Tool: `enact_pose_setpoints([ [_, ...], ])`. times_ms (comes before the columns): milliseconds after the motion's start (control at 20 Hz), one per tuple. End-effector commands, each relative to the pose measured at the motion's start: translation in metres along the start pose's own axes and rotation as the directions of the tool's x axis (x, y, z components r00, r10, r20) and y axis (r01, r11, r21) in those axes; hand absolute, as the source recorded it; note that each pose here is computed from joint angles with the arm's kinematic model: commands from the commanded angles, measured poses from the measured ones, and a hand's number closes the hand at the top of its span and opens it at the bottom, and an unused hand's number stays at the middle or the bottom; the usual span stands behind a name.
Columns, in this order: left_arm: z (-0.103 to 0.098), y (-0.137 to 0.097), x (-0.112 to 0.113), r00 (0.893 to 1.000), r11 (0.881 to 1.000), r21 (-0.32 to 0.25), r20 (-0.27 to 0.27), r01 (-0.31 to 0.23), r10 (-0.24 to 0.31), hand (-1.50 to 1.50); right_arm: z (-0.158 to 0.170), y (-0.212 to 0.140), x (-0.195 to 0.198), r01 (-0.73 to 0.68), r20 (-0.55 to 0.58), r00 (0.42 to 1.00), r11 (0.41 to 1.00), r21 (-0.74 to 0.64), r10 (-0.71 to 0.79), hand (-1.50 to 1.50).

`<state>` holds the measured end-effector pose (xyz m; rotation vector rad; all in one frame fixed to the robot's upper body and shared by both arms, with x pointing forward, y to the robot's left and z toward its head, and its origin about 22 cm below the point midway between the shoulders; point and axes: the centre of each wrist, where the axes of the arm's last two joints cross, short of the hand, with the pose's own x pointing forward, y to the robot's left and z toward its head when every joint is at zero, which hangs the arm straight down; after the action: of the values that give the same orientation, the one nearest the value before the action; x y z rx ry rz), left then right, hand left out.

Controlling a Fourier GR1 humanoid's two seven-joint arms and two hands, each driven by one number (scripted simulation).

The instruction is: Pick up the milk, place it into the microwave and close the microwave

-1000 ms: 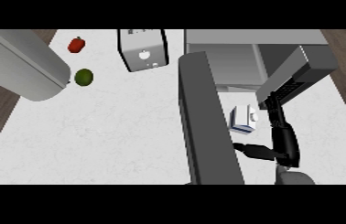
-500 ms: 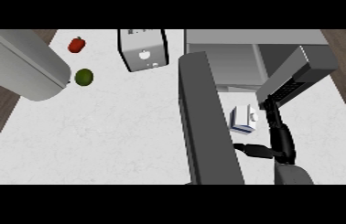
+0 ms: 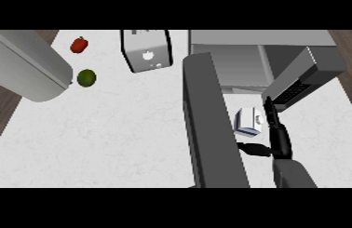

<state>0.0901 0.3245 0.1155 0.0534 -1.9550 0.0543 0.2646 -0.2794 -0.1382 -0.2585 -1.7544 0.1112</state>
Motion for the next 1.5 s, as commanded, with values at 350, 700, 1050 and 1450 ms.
enact_pose_setpoints([
  [350, 0.010, -0.005, 0.012, 1.000, 1.000, -0.003, -0.012, -0.001, 0.001, -1.50, -0.014, 0.001, -0.006, 0.030, 0.081, 0.996, 0.995, 0.093, -0.037, 1.50],
  [700, 0.004, 0.002, 0.010, 1.000, 1.000, -0.022, 0.015, -0.003, 0.003, -1.50, -0.033, 0.005, 0.003, 0.004, 0.184, 0.983, 0.998, 0.056, -0.014, 1.50],
  [1050, 0.010, 0.001, -0.003, 1.000, 1.000, -0.022, 0.014, 0.000, 0.000, -1.50, -0.026, -0.042, -0.001, 0.053, 0.194, 0.977, 0.988, 0.148, -0.082, 1.50],
  [1450, 0.014, 0.022, 0.002, 1.000, 1.000, -0.004, -0.008, -0.002, 0.002, -1.50, -0.029, -0.016, 0.004, 0.198, 0.202, 0.944, 0.938, 0.284, -0.260, 1.50],
])
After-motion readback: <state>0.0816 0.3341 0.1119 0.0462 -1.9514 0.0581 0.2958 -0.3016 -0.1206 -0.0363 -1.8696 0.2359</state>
